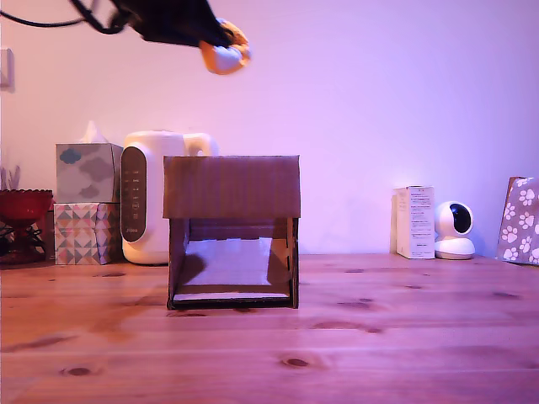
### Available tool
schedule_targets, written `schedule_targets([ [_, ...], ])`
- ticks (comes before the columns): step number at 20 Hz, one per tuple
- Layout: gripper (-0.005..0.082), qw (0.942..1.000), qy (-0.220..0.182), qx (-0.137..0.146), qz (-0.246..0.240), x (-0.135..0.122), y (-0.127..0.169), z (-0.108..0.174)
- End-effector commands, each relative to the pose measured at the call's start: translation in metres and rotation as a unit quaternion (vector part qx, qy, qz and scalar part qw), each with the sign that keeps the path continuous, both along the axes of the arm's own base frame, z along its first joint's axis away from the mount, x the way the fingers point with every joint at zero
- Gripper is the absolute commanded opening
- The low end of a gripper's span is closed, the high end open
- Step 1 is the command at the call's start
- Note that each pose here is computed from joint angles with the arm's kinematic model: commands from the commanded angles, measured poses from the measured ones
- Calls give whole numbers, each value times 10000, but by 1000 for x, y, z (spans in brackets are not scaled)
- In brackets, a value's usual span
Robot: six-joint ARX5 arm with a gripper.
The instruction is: Drop the footbag into the cardboard dice tower
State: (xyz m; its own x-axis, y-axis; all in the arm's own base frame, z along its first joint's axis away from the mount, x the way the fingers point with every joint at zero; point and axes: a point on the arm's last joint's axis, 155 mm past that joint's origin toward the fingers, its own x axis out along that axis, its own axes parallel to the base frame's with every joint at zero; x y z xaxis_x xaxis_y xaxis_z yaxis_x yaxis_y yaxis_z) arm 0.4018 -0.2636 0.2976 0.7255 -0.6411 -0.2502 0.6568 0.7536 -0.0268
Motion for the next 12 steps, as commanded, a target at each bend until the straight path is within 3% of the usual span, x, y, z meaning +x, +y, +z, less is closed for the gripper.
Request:
schedule_targets([
  [1,18,9996,265,127,-54,11,-4,-19],
  [7,20,9960,812,372,-25,42,-11,-48],
  [10,22,9954,864,420,3,48,-10,-56],
  [11,33,9956,808,476,-27,48,-10,-56],
  [12,129,9958,725,550,-63,48,-10,-54],
])
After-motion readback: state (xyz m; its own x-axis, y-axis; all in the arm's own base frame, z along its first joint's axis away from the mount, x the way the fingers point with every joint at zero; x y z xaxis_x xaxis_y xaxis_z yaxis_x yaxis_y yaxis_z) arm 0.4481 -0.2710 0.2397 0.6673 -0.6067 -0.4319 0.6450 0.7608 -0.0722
